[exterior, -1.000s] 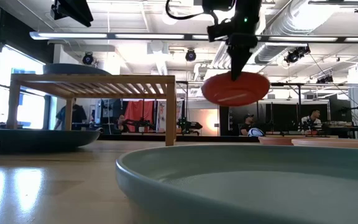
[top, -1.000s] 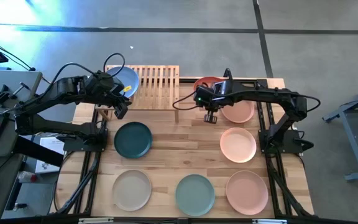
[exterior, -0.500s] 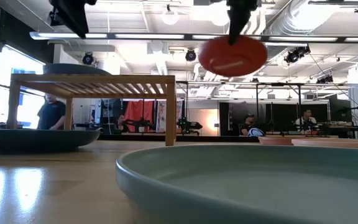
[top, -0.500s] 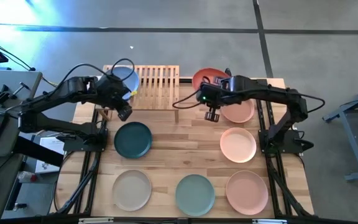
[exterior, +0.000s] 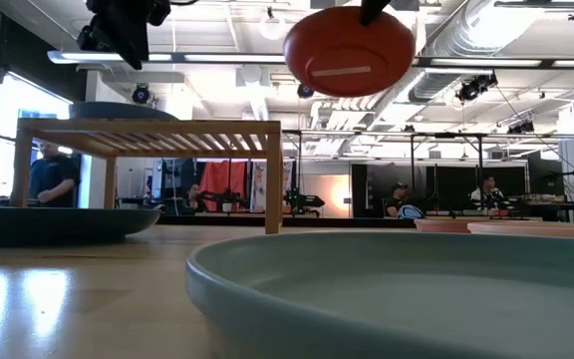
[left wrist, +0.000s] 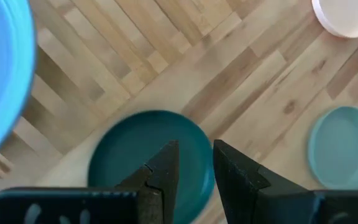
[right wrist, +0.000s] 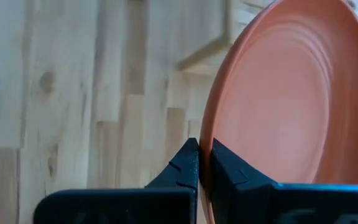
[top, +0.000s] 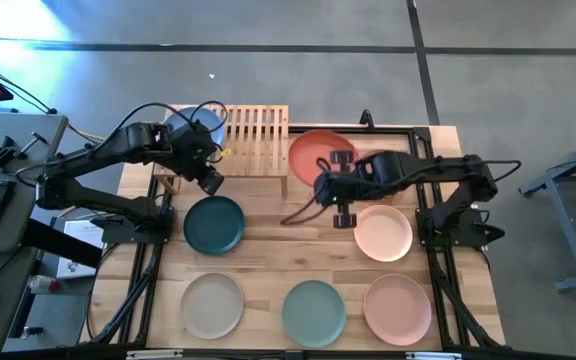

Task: Place and stack plates onto a shelf
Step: Stack the orange plate on the top of the light blue plate

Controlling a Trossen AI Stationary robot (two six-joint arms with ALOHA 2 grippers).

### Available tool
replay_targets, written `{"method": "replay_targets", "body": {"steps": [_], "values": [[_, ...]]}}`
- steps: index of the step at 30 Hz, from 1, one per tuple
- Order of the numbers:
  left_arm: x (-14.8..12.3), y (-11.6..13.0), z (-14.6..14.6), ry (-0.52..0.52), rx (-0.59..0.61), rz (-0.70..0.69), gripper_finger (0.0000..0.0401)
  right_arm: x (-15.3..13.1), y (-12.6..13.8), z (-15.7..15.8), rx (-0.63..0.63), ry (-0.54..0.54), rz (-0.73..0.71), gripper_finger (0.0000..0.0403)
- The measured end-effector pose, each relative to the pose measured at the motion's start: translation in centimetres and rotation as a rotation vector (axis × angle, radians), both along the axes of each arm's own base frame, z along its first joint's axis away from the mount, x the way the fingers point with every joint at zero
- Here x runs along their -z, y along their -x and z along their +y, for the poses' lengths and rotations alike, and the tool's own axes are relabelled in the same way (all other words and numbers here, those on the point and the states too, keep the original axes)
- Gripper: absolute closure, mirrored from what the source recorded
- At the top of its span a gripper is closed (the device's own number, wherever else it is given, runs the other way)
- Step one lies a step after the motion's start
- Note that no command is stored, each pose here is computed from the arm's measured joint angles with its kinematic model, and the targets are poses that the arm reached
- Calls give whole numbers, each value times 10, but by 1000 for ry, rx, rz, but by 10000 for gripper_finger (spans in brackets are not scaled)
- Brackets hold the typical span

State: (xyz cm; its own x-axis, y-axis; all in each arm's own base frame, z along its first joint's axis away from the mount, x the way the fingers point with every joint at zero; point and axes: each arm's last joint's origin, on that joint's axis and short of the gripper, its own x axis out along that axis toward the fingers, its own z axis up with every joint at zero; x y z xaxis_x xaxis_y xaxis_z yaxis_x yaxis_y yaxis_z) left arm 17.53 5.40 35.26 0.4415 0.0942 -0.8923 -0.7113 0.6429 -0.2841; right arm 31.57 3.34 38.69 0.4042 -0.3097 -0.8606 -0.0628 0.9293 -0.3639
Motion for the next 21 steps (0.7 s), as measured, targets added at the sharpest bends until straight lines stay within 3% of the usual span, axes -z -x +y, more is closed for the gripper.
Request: {"method": "replay_targets", "body": {"steps": [11,21], "values": [[-4,-9,0,160,-144,-118,315,22,-20,29,-336,113,123,403],[-3,-26,5,186,-199,-189,315,26,-27,38,-523,154,142,403]]}}
